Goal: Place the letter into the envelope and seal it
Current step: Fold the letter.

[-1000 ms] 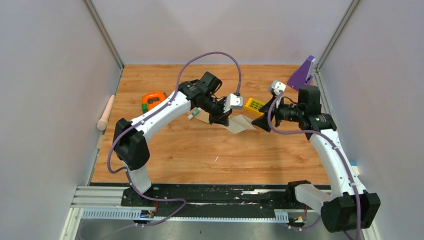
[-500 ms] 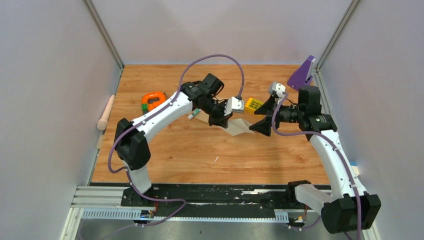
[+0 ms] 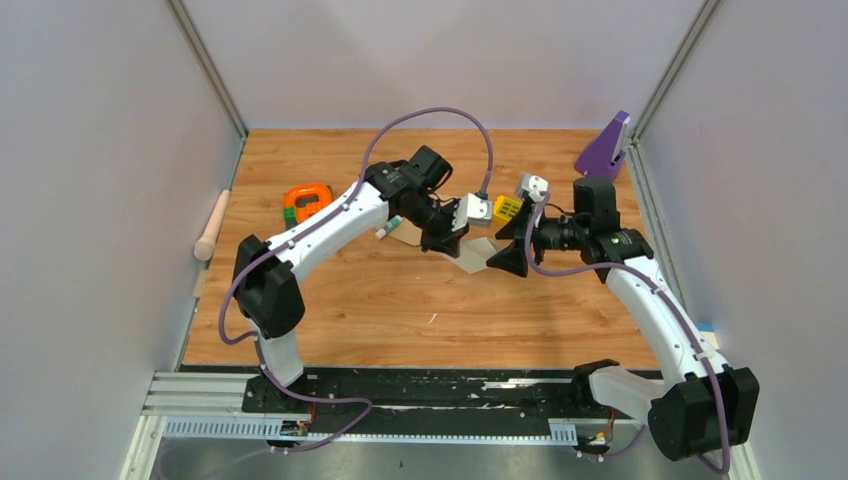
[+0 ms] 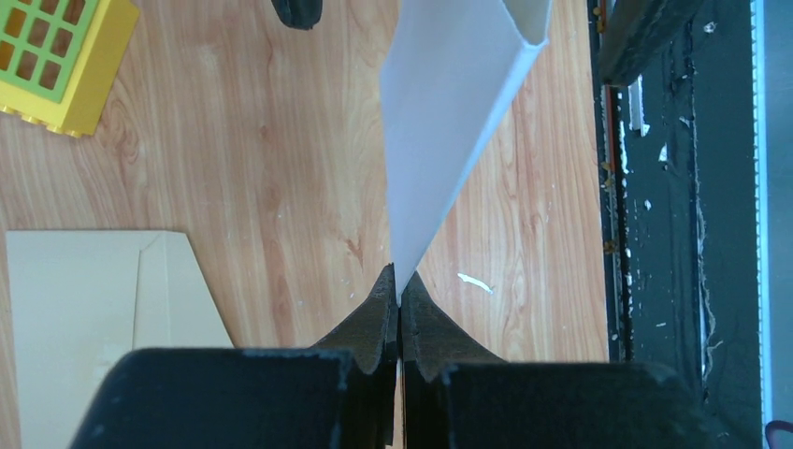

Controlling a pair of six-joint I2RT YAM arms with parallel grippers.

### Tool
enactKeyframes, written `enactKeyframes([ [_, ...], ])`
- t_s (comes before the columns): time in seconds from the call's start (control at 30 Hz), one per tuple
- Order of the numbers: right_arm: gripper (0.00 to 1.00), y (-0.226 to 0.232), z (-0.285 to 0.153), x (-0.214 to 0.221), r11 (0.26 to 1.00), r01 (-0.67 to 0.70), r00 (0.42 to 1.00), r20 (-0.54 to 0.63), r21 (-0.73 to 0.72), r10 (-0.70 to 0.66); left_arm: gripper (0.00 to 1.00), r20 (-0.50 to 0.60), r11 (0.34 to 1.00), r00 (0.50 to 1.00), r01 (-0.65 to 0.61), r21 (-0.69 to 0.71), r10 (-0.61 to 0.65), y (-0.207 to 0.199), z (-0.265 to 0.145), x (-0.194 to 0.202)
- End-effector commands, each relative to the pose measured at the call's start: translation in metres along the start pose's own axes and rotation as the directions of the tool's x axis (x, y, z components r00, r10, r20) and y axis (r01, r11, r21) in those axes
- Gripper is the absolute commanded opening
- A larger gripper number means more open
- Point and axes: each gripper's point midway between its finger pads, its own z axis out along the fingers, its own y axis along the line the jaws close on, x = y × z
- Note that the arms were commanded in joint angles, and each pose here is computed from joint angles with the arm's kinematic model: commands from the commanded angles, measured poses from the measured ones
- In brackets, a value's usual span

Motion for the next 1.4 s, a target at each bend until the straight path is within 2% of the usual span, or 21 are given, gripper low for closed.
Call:
enactKeyframes([
  [0.0, 0.7, -0.006, 0.005, -0.004, 0.997, 0.073, 0.997, 0.003, 0.023, -0.073, 0.0, 0.04, 1.0, 0.999, -0.013, 0.017, 0.012, -0.002, -0.005, -0.018],
  [0.13, 0.52, -0.008, 0.009, 0.001, 0.996, 0.086, 0.996, -0.017, 0.028, -0.085, 0.02, 0.043, 1.0, 0.999, -0.014, 0.018, 0.013, -0.003, -0.005, -0.019],
  [0.27, 0.19, -0.008, 0.008, 0.0, 0.995, 0.096, 0.995, -0.022, 0.031, -0.095, 0.08, 0.039, 1.0, 0.999, -0.014, 0.019, 0.014, -0.004, -0.005, -0.017],
  [0.33, 0.03, -0.004, 0.006, -0.003, 0.994, 0.104, 0.994, -0.018, 0.019, -0.104, 0.18, 0.038, 1.0, 0.999, -0.015, 0.019, 0.014, -0.004, -0.005, -0.016],
  [0.37, 0.0, -0.002, 0.005, -0.004, 0.994, 0.106, 0.994, -0.018, 0.015, -0.106, 0.3, 0.037, 1.0, 0.999, -0.015, 0.019, 0.014, -0.005, -0.005, -0.015],
  [0.4, 0.0, -0.001, 0.005, -0.004, 0.994, 0.108, 0.994, -0.016, 0.009, -0.107, 0.37, 0.036, 1.0, 0.999, -0.017, 0.018, 0.017, -0.005, -0.006, -0.015],
  [0.43, 0.0, 0.001, 0.004, -0.004, 0.994, 0.108, 0.994, -0.016, 0.004, -0.108, 0.5, 0.035, 1.0, 0.999, -0.018, 0.019, 0.017, -0.005, -0.006, -0.015],
  [0.53, 0.0, 0.001, 0.003, -0.004, 0.995, 0.096, 0.995, -0.017, -0.004, -0.096, 0.69, 0.034, 0.999, 0.999, -0.031, 0.017, 0.031, -0.006, -0.009, -0.016],
  [0.57, 0.0, 0.002, 0.003, -0.003, 0.996, 0.09, 0.996, -0.018, -0.009, -0.09, 0.8, 0.04, 0.999, 0.998, -0.038, 0.008, 0.038, -0.006, -0.013, -0.019],
  [0.63, 0.0, 0.004, 0.003, -0.002, 0.997, 0.078, 0.997, -0.017, -0.03, -0.078, 0.92, 0.062, 0.999, 0.998, -0.033, -0.015, 0.033, -0.003, -0.02, -0.025],
  [0.7, 0.0, 0.008, 0.005, 0.001, 0.996, 0.056, 0.998, -0.018, -0.066, -0.057, 0.98, 0.118, 0.999, 0.993, -0.005, -0.038, 0.01, 0.002, -0.03, -0.036],
  [0.83, 0.0, 0.011, 0.009, 0.004, 0.993, 0.016, 1.0, -0.022, -0.115, -0.018, 0.98, 0.202, 0.998, 0.979, 0.04, -0.049, -0.03, 0.008, -0.038, -0.053],
  [1.03, 0.0, 0.009, 0.011, 0.008, 0.993, -0.002, 0.999, -0.033, -0.121, -0.002, 0.89, 0.264, 0.997, 0.962, 0.073, 0.011, -0.073, 0.003, -0.034, -0.067],
  [1.27, 0.0, 0.006, 0.013, 0.012, 0.994, -0.011, 0.999, -0.045, -0.112, 0.006, 0.7, 0.248, 0.995, 0.965, 0.069, 0.074, -0.085, -0.006, -0.018, -0.064],
  [1.37, 0.0, 0.003, 0.013, 0.013, 0.995, -0.01, 0.999, -0.05, -0.102, 0.005, 0.57, 0.229, 0.993, 0.97, 0.063, 0.101, -0.085, -0.012, -0.01, -0.062],
])
